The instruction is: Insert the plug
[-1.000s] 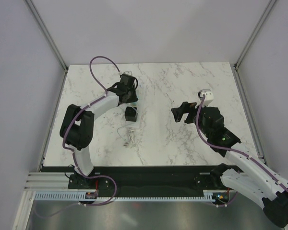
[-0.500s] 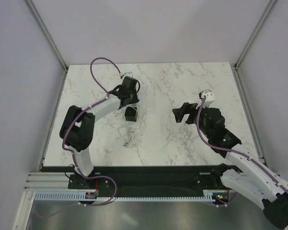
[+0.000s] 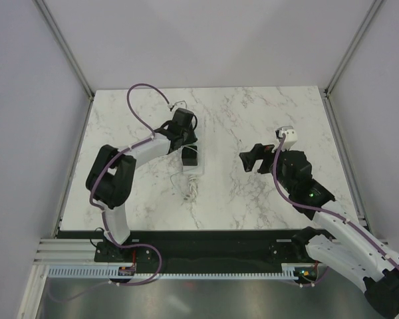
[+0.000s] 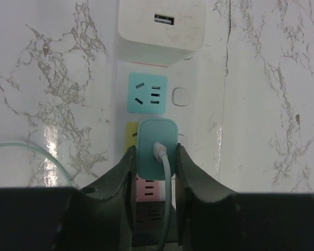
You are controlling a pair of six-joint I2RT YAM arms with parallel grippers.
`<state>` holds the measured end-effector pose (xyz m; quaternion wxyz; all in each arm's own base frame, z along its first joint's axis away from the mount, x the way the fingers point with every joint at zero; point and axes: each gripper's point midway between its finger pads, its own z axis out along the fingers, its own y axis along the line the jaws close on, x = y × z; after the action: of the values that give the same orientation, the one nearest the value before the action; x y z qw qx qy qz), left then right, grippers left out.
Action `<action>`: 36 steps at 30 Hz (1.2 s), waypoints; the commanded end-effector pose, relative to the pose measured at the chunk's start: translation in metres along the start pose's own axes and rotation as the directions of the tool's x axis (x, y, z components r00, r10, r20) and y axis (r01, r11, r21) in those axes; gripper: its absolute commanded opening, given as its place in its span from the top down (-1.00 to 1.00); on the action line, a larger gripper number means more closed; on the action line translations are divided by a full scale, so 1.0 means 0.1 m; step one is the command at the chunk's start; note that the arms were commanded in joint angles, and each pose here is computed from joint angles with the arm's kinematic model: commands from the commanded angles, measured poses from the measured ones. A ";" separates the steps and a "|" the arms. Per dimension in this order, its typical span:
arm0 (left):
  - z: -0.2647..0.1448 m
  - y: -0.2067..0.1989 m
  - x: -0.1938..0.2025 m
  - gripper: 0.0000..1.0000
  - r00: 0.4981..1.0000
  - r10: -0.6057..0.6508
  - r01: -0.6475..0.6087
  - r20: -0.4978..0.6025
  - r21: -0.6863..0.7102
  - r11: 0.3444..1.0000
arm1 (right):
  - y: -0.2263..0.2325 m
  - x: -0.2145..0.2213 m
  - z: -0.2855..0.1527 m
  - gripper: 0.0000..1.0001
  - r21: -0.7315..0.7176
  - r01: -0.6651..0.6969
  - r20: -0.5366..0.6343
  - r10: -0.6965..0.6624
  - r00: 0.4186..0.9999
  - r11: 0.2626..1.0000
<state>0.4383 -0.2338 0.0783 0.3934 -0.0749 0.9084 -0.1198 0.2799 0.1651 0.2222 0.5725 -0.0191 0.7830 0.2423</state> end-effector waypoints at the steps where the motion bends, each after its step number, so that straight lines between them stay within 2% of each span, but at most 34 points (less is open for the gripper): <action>1: 0.07 0.42 1.05 0.96 0.948 0.033 -0.077 -0.317 -0.127 0.989 | 0.04 -0.03 0.00 -0.96 -0.021 0.001 0.010 -0.001 1.000 1.000; 10: 0.17 0.43 1.13 0.95 0.919 0.065 -0.130 -0.389 -0.142 0.981 | 0.04 -0.09 -0.07 -0.96 -0.026 0.007 0.029 -0.006 1.000 1.000; 21: 0.19 0.70 1.41 0.95 0.859 0.117 -0.248 -0.498 -0.207 0.946 | 0.10 -0.15 -0.19 -0.96 -0.051 -0.011 0.036 0.013 0.999 0.999; 29: 0.18 0.55 1.45 0.95 0.813 0.183 -0.334 -0.552 -0.185 0.924 | 0.14 -0.30 -0.34 -0.96 -0.071 -0.017 0.077 0.022 0.997 0.997; 36: 0.11 0.37 1.65 0.95 0.811 0.100 -0.237 -0.577 -0.167 0.957 | 0.18 -0.46 -0.55 -0.96 -0.090 -0.016 0.127 0.028 0.992 0.996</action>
<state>0.4502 -0.2618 0.0657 0.3463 -0.0281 0.9356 -0.0623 0.2464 0.1513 0.2548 0.5978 -0.0251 0.7538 0.2715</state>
